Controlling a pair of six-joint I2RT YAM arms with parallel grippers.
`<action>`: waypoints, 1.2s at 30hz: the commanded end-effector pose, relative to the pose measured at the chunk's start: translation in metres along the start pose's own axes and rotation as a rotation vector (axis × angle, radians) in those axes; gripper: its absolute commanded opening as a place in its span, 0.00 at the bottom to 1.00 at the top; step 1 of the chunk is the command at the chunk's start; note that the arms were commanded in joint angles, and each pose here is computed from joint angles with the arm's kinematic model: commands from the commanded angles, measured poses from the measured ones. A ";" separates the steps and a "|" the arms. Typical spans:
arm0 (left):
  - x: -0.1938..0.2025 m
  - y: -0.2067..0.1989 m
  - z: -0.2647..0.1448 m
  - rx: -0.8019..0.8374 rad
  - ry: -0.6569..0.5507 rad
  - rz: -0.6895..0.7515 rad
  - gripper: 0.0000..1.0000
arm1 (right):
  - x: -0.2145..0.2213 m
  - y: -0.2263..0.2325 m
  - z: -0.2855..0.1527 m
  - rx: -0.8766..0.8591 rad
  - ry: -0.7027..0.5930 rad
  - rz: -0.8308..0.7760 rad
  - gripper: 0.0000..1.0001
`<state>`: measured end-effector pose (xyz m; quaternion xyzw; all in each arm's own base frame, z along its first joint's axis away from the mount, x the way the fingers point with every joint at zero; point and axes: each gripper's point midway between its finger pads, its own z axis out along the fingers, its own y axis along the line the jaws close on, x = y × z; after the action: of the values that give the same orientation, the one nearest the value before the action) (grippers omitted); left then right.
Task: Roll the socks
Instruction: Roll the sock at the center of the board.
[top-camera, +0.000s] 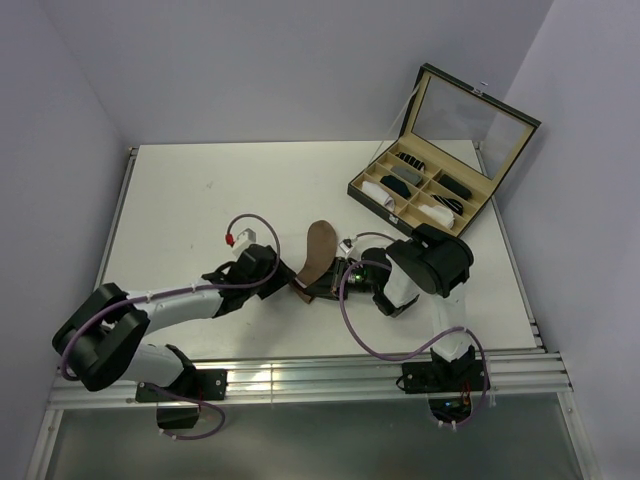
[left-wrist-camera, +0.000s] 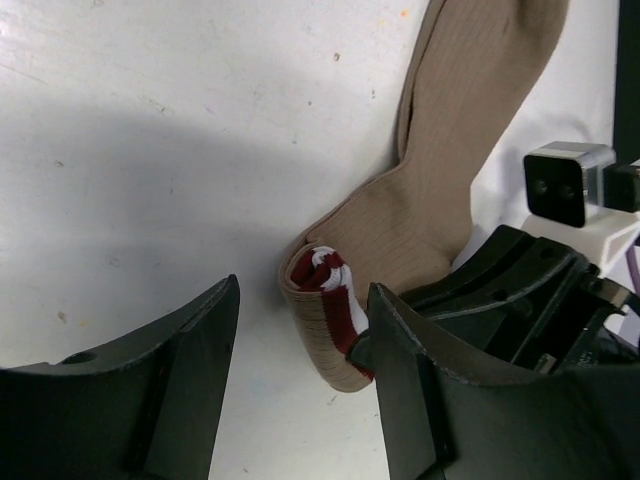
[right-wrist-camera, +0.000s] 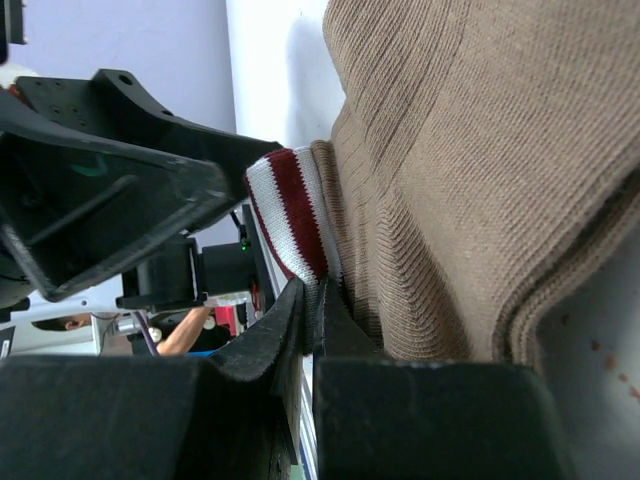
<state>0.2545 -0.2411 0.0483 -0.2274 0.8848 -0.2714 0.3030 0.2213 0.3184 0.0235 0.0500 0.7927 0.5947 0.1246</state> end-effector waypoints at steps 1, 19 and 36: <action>0.003 -0.013 0.003 0.040 0.010 -0.010 0.59 | 0.002 -0.008 -0.003 0.031 0.001 0.017 0.00; 0.024 0.007 0.027 -0.074 0.053 0.031 0.15 | -0.002 -0.016 -0.007 0.154 0.008 -0.076 0.11; 0.010 0.009 0.017 -0.145 0.028 0.141 0.00 | -0.033 0.022 -0.034 0.586 -0.147 -0.726 0.46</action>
<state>0.2590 -0.2590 0.0283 -0.2007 0.9087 -0.2288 0.2858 0.2318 0.2908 0.0425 -0.1112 0.8881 0.3361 0.2933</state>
